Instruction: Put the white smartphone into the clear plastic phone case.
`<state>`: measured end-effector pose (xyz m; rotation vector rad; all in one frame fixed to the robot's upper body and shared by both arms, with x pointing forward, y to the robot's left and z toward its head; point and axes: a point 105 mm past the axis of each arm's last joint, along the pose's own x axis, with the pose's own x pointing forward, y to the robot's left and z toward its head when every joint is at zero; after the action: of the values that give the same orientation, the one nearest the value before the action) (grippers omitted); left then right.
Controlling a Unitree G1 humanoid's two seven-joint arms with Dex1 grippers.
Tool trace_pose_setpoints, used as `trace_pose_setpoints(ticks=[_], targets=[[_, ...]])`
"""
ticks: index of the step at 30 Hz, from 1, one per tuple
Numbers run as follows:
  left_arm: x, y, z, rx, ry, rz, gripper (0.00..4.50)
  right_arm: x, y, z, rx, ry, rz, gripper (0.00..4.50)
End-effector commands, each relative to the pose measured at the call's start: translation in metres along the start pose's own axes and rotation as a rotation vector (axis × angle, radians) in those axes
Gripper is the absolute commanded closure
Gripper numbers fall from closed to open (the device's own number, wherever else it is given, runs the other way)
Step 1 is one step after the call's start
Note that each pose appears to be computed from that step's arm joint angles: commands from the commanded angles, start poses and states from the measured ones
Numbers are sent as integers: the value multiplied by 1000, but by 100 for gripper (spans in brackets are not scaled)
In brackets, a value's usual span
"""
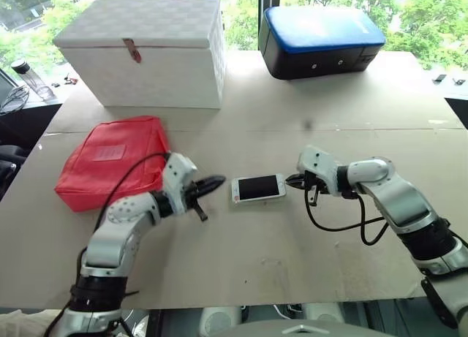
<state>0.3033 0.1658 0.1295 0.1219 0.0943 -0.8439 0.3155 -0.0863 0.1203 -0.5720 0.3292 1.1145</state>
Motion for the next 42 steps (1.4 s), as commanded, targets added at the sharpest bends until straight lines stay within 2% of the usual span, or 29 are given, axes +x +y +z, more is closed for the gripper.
trace_pose_setpoints(ticks=[1, 5, 12, 15, 20, 26, 32, 42], targets=[[19, -16, 34, 39, -99, -74, 445, -24, -12, 19, 15, -107, -98, 450], [37, -34, 32, -9, -102, -136, 445, -27, -8, 23, 50, -144, -102, 450], [37, -48, -24, -54, 76, -196, 445, -19, -4, 24, 84, -160, -73, 450], [32, -48, -37, -75, 108, -197, 445, -12, -4, 26, 92, -167, -51, 450], [29, -47, -45, -78, 124, -194, 445, 1, -6, 24, 91, -144, -18, 450], [28, -45, -61, -85, 146, -174, 445, 20, -1, 7, 77, -18, 50, 450], [24, -49, -70, -87, 146, -162, 445, 41, 17, -30, 105, 142, 166, 450], [23, -55, -64, -91, 144, -152, 445, 55, 35, -50, 122, 217, 267, 450]])
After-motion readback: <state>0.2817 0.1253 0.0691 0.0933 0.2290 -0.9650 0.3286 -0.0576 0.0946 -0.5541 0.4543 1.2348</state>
